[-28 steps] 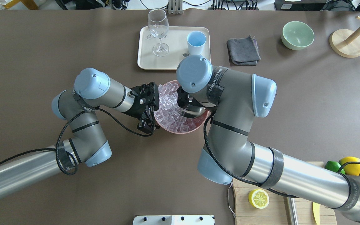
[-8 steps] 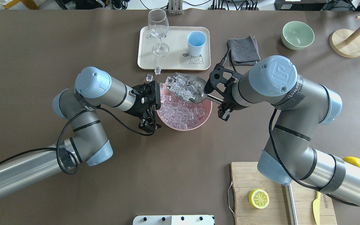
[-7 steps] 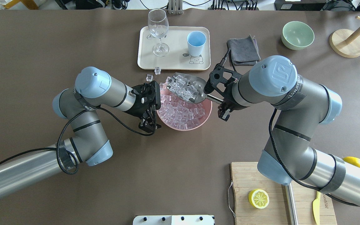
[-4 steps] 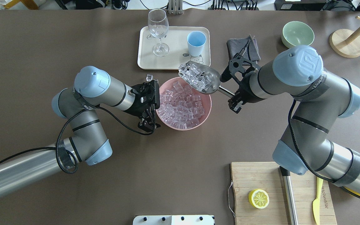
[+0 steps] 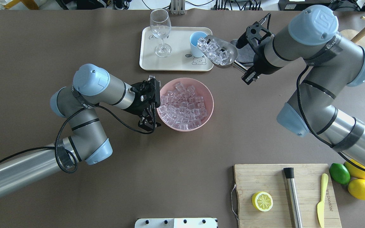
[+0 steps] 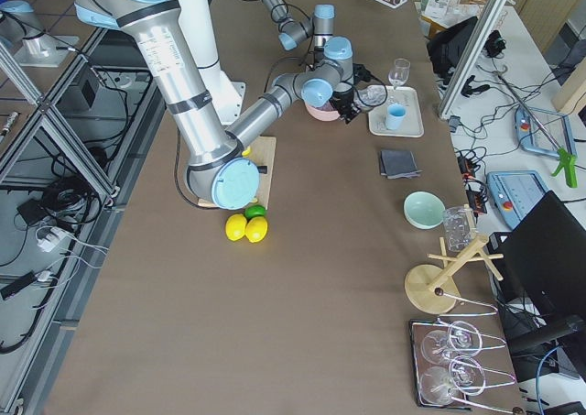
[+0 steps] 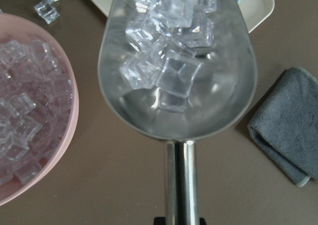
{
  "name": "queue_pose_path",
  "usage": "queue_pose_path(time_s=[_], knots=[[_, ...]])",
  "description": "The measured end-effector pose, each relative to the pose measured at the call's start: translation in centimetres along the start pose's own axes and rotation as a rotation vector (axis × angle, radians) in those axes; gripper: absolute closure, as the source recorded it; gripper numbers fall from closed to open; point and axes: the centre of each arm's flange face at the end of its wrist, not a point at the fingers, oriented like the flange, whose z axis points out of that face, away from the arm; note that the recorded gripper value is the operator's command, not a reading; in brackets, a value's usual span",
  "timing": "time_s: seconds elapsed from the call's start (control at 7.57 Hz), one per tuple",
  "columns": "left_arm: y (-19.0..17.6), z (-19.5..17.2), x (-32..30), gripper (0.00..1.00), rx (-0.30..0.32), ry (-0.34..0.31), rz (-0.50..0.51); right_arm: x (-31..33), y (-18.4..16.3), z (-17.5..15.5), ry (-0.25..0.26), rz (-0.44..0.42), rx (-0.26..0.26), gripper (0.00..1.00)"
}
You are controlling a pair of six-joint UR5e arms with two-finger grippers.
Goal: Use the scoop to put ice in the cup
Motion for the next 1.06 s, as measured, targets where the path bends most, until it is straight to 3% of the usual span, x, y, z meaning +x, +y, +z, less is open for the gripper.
queue_pose_path(time_s=[0.4,0.79,1.06], knots=[[0.2,-0.6,-0.9,0.02,-0.002,-0.011,-0.004,4.3,-6.5,1.6,0.032,0.043,-0.084,1.00],[1.2,-2.4,-2.7,0.02,-0.002,-0.011,-0.017,4.4,-10.4,1.9,0.023,-0.047,-0.278,1.00],[2.0,-3.1,-3.2,0.02,-0.006,-0.015,-0.025,5.8,-11.1,0.5,0.027,-0.045,-0.366,1.00]])
